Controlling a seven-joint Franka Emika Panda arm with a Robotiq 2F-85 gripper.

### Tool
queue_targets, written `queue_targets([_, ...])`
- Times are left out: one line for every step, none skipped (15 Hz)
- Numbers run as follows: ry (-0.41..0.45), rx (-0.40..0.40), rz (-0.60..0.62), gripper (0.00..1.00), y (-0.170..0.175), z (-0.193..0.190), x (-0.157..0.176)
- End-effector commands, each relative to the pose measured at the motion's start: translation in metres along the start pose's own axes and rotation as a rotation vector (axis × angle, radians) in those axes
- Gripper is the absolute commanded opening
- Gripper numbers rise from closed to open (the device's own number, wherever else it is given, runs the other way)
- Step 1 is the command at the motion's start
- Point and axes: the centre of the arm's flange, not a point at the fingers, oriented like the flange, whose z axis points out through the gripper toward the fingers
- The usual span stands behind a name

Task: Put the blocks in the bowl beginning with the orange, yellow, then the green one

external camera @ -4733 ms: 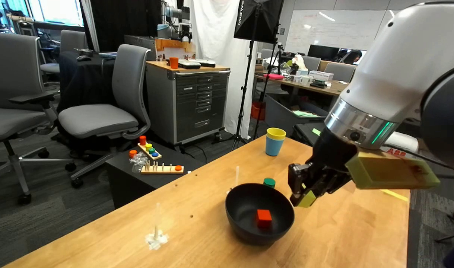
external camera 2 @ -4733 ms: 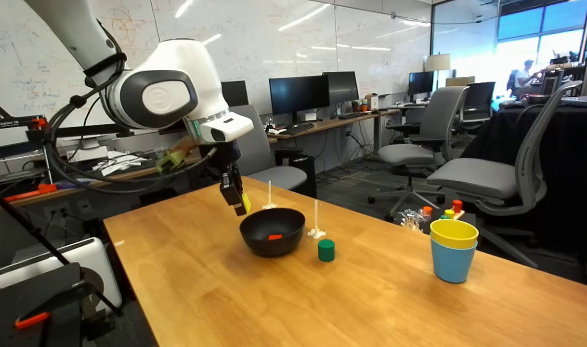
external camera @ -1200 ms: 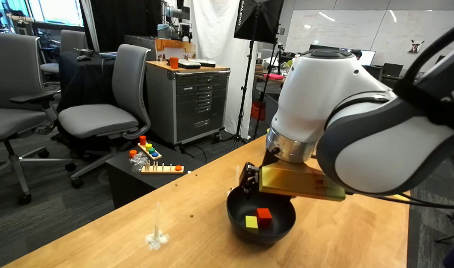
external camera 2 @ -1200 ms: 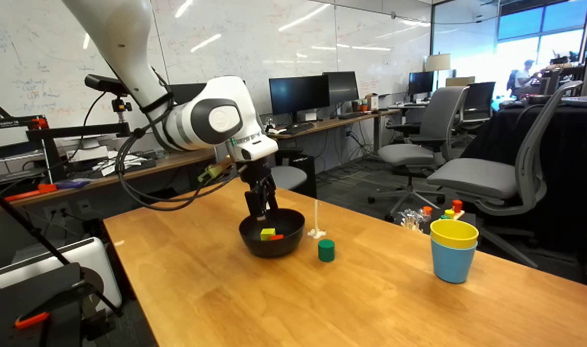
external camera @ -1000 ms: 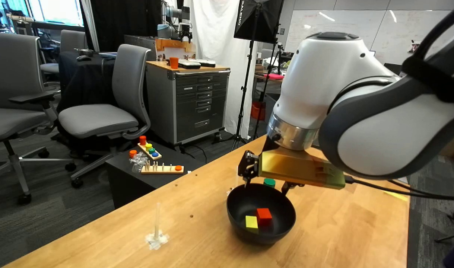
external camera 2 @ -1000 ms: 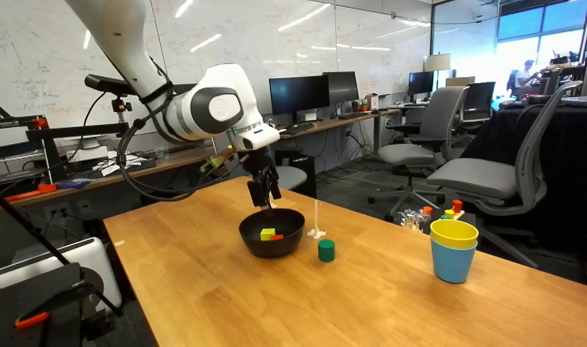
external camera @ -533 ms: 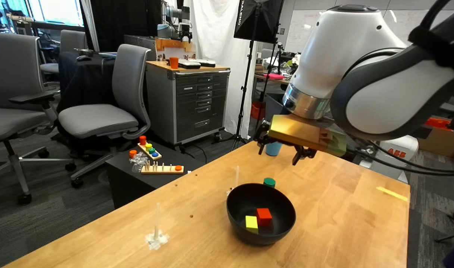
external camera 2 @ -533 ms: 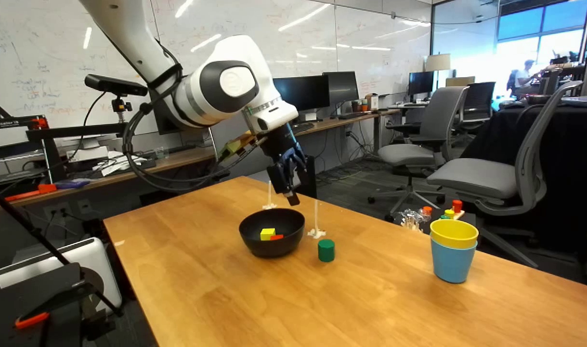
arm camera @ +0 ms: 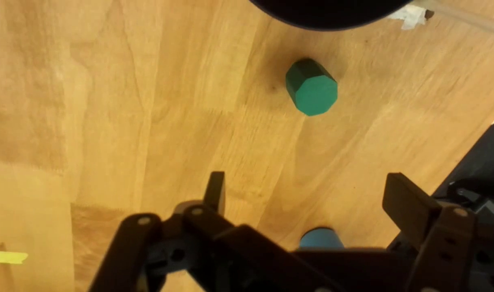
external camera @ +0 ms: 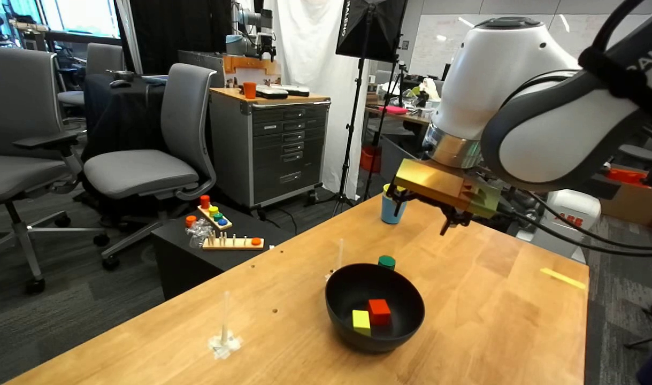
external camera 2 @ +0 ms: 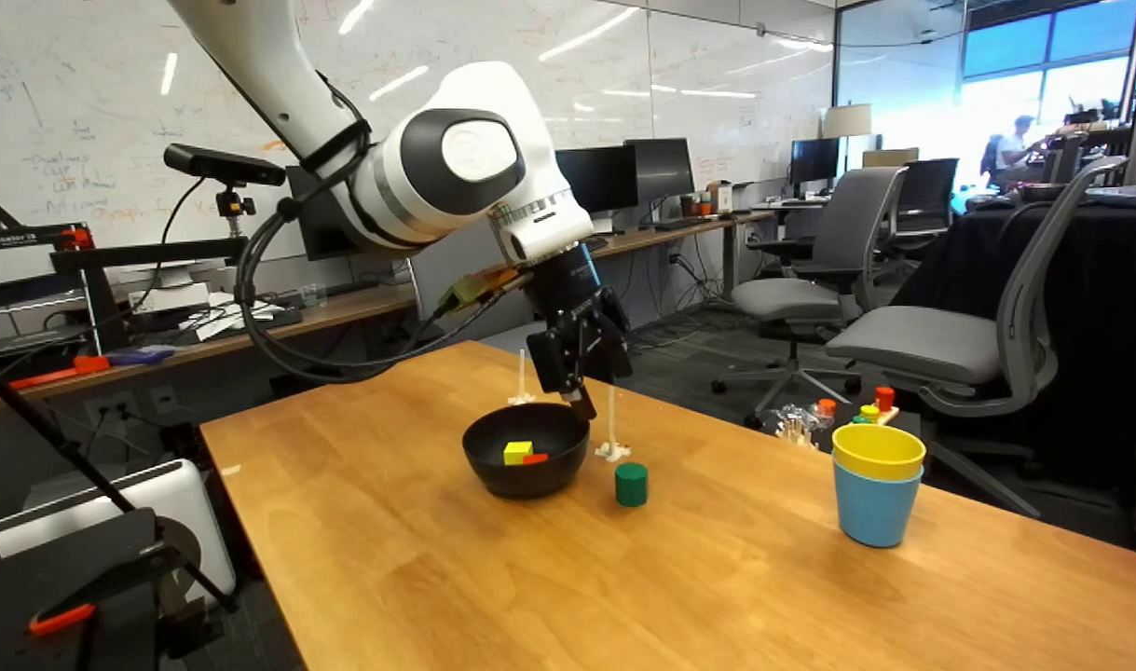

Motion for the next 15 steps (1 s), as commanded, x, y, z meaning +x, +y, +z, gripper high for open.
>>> queue_targets([-0.067,-0.041,0.058,1.00,-0.015,0.004,-0.005])
queue_targets([-0.085,-0.044,0.062,1.00,-0.018,0.005,-0.007])
queue_targets([-0.099,-0.043,0.062,1.00,-0.022,0.006,-0.008])
queue_targets([-0.112,-0.043,0.070,1.00,-0.026,0.009,-0.008])
queue_targets([-0.112,-0.041,0.076,1.00,-0.030,0.012,-0.005])
queue_targets([-0.112,-0.039,0.078,1.00,-0.033,0.015,-0.001])
queue_targets([-0.108,-0.037,0.082,1.00,-0.035,0.020,0.004])
queue_targets([-0.103,-0.038,0.083,1.00,-0.037,0.025,0.008])
queue_targets([-0.094,-0.041,0.083,1.00,-0.038,0.033,0.013])
queue_targets([-0.096,-0.046,0.082,1.00,-0.039,0.040,0.016])
queue_targets([-0.095,-0.054,0.082,1.00,-0.038,0.048,0.018])
queue_targets([-0.095,-0.061,0.082,1.00,-0.037,0.054,0.019])
queue_targets([-0.102,-0.066,0.079,1.00,-0.037,0.061,0.019])
queue_targets([-0.111,-0.068,0.075,1.00,-0.037,0.066,0.017])
queue_targets([-0.123,-0.064,0.067,1.00,-0.037,0.071,0.014])
